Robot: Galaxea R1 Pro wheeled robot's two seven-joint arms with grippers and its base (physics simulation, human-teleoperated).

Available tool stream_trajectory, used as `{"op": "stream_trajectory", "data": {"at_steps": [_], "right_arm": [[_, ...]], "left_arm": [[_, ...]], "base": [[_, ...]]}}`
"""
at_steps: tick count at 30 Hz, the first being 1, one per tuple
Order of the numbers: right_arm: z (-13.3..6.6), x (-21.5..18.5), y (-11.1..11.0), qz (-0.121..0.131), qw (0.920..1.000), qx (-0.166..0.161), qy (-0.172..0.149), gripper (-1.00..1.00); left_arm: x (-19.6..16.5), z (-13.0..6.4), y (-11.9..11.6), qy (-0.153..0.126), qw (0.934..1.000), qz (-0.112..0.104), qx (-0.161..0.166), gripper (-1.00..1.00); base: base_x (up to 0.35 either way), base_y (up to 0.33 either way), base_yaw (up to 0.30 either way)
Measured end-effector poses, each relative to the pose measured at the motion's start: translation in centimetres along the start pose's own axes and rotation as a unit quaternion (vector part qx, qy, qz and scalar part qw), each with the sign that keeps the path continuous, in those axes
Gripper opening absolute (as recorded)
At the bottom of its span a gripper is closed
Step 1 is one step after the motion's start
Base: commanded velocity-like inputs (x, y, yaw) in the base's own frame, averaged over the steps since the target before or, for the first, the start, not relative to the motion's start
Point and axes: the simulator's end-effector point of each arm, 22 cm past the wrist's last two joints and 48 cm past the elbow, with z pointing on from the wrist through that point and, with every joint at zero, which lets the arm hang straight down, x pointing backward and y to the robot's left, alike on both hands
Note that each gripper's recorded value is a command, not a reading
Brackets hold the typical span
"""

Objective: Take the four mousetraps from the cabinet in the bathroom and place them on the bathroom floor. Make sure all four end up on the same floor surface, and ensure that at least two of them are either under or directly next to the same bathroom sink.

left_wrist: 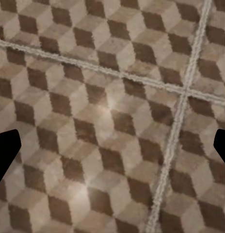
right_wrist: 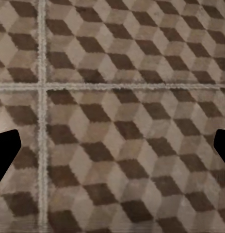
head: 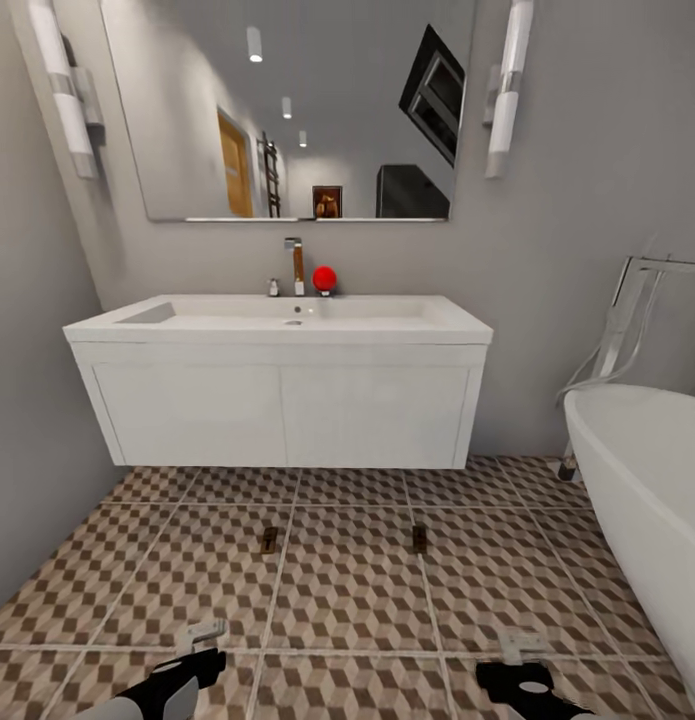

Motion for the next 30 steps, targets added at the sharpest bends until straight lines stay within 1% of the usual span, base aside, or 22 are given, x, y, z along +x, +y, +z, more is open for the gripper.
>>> {"op": "stream_trajectory", "data": {"at_steps": [6,10,13,17,18,21,30], "right_arm": [[-0.7,1.9,-0.5,-0.002,1.0,0.002,0.008,1.0],[-1.2,2.2,-0.6,-0.002,1.0,0.002,0.007,1.0],[-1.5,2.5,-0.7,-0.002,1.0,0.002,0.008,1.0],[-1.9,3.5,-0.7,-0.002,0.9999,0.002,0.013,1.0],[-2.0,3.3,-0.8,-0.002,0.9999,0.002,0.011,1.0],[-2.4,4.6,-0.8,-0.003,0.9998,0.002,0.019,1.0],[-4.8,10.0,-0.7,-0.013,0.9976,-0.003,0.068,1.0]], "left_arm": [[-0.9,-0.6,-0.1,-0.009,1.0,-0.002,0.002,1.0],[-1.5,-1.1,-0.1,-0.016,0.9999,-0.004,0.003,1.0],[-1.2,-1.4,0.0,-0.016,0.9999,-0.004,0.004,1.0],[1.0,-1.7,0.6,-0.006,1.0,-0.002,0.001,1.0],[0.8,-1.8,0.5,-0.008,1.0,-0.002,0.002,1.0],[2.8,-2.1,1.0,0.002,1.0,-0.001,0.0,1.0],[8.9,-3.9,2.5,0.05,0.9986,0.01,-0.009,1.0]], "base": [[0.0,0.0,0.0],[0.0,0.0,0.0],[0.0,0.0,0.0],[0.0,0.0,0.0],[0.0,0.0,0.0],[0.0,0.0,0.0],[0.0,0.0,0.0]]}}
